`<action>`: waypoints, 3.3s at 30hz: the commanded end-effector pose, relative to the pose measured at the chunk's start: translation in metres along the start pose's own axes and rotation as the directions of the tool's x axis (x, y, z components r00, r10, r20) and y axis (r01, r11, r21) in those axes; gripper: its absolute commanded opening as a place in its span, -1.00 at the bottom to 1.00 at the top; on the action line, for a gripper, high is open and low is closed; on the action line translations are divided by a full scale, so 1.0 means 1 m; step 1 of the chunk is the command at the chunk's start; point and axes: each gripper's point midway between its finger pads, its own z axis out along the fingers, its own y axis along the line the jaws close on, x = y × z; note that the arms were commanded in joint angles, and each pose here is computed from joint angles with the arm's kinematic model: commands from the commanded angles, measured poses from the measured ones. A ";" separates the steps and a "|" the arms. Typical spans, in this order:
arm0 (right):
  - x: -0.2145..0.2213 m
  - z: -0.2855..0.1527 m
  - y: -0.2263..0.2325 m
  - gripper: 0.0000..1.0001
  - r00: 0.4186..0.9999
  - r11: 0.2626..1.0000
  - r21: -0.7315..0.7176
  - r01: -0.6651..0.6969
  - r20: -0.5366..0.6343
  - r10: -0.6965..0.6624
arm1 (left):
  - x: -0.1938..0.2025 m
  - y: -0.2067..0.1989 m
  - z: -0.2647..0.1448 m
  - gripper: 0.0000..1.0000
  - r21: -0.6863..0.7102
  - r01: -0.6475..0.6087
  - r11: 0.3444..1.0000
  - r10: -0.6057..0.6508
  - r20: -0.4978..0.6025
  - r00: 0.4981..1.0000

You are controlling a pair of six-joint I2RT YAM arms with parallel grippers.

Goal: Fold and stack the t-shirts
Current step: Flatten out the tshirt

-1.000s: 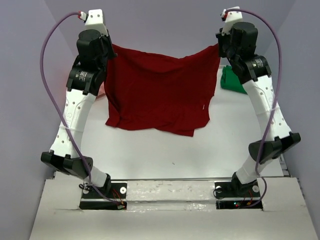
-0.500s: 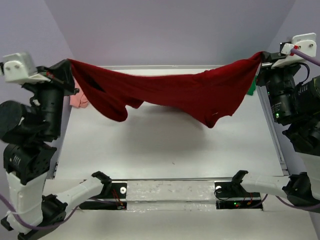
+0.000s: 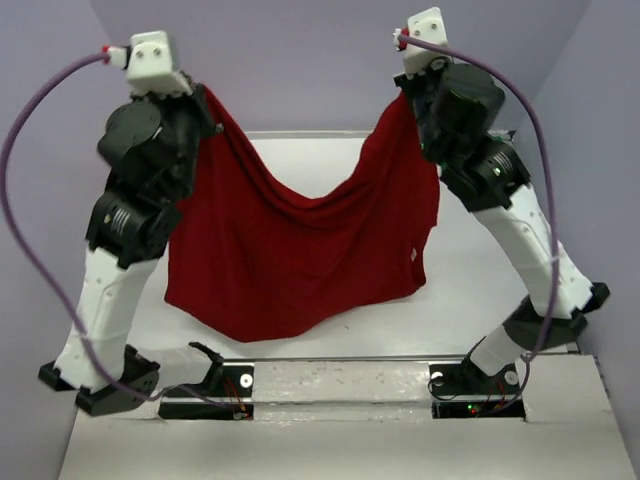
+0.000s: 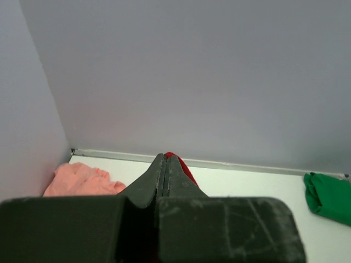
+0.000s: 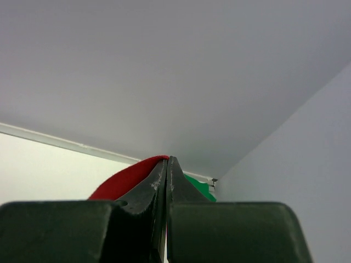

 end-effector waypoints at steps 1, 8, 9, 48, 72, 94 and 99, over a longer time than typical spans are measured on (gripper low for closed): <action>-0.005 0.056 -0.014 -1.00 0.996 0.996 0.035 -0.080 0.034 0.079 | -0.027 -0.019 0.061 -1.00 0.040 0.004 0.999 -0.008 0.078 0.997; 0.031 0.129 -0.031 -1.00 0.987 0.987 -0.017 -0.161 0.025 0.161 | -0.038 -0.006 0.141 -1.00 0.001 -0.024 1.000 0.024 0.106 0.994; 0.042 0.135 -0.040 -1.00 0.984 0.984 -0.010 -0.180 0.003 0.180 | -0.034 -0.006 0.150 -1.00 0.004 -0.001 1.000 0.001 0.104 0.995; -0.122 -0.118 -0.095 -1.00 0.947 0.967 0.115 -0.226 0.258 0.191 | -0.075 -0.013 -0.055 -1.00 0.090 0.120 0.989 -0.128 0.085 0.988; 0.037 0.120 -0.070 -1.00 0.931 0.922 -0.141 -0.361 0.010 0.366 | 0.020 0.014 0.163 -1.00 0.024 0.038 0.999 -0.036 -0.066 0.997; -0.020 -0.034 -0.089 -1.00 0.957 0.960 -0.052 -0.276 0.083 0.279 | -0.069 -0.014 -0.026 -1.00 0.115 0.140 0.983 -0.147 0.054 0.988; -0.047 -0.086 -0.109 -1.00 0.953 0.964 -0.021 -0.267 0.145 0.267 | -0.084 0.005 -0.065 -1.00 0.123 0.210 0.970 -0.219 0.069 0.973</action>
